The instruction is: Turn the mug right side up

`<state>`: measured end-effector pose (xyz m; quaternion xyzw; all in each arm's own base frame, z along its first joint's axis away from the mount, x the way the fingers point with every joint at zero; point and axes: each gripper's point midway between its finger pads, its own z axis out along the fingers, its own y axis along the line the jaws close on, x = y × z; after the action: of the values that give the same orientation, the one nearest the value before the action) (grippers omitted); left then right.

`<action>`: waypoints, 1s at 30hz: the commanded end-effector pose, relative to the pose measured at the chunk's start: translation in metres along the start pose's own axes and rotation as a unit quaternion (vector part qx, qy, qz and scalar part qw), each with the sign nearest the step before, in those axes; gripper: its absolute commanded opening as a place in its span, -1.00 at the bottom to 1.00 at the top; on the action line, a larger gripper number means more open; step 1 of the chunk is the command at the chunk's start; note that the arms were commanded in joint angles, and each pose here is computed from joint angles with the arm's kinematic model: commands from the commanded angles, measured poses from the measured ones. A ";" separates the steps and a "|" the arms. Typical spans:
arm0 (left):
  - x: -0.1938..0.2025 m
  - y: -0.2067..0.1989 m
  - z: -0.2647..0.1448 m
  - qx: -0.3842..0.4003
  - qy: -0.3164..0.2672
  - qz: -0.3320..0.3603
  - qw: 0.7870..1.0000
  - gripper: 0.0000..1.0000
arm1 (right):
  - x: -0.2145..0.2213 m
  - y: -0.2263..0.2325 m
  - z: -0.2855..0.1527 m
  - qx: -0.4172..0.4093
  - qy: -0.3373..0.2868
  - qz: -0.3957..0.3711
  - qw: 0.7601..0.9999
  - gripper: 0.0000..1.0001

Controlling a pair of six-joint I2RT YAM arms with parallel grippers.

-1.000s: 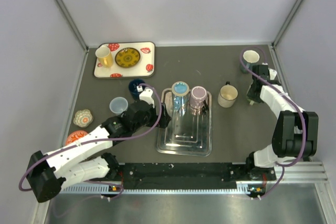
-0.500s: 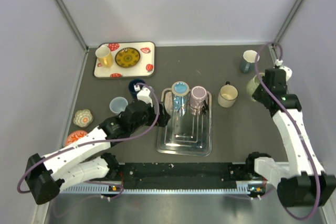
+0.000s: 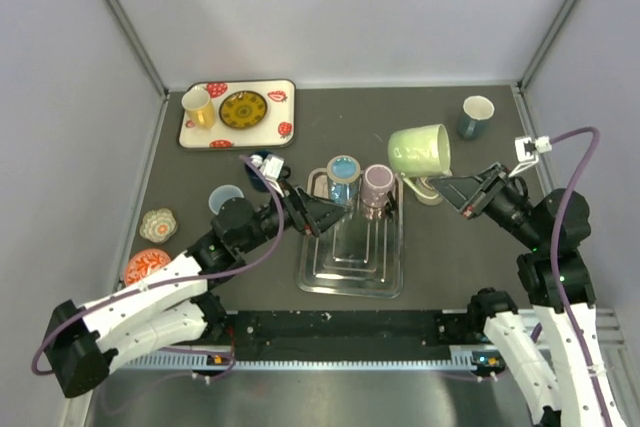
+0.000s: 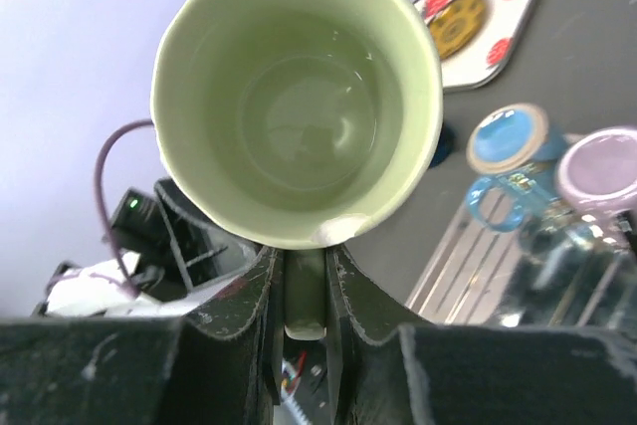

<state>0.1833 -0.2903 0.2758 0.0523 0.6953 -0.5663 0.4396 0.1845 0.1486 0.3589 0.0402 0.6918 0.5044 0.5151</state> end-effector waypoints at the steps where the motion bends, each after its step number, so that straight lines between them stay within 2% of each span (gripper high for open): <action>1: -0.025 -0.071 0.001 0.174 -0.037 -0.049 0.983 0.93 | -0.003 0.057 -0.007 -0.126 0.001 -0.013 0.992 -1.00; 10: -0.015 -0.081 0.022 0.213 -0.008 -0.075 0.974 0.75 | 0.032 0.037 0.024 -0.115 0.040 -0.003 0.993 -1.00; 17: -0.006 -0.084 0.027 0.223 0.003 -0.075 0.972 0.72 | 0.028 0.036 0.040 -0.125 0.020 0.005 0.992 -1.00; 19: -0.004 -0.084 0.029 0.224 0.004 -0.075 0.972 0.71 | 0.026 0.043 0.042 -0.150 0.010 0.016 0.989 -1.00; 23: -0.009 -0.087 0.032 0.233 -0.007 -0.074 0.970 0.63 | 0.036 0.046 0.046 -0.172 0.017 0.031 0.984 -1.00; 30: -0.021 -0.090 0.043 0.249 -0.038 -0.088 0.964 0.37 | 0.053 0.060 0.048 -0.204 0.039 0.043 0.977 -1.00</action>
<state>0.1680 -0.3526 0.3101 0.0764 0.5892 -0.7232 0.3523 0.1877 0.2340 0.3108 -0.0106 0.6801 0.6018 0.4185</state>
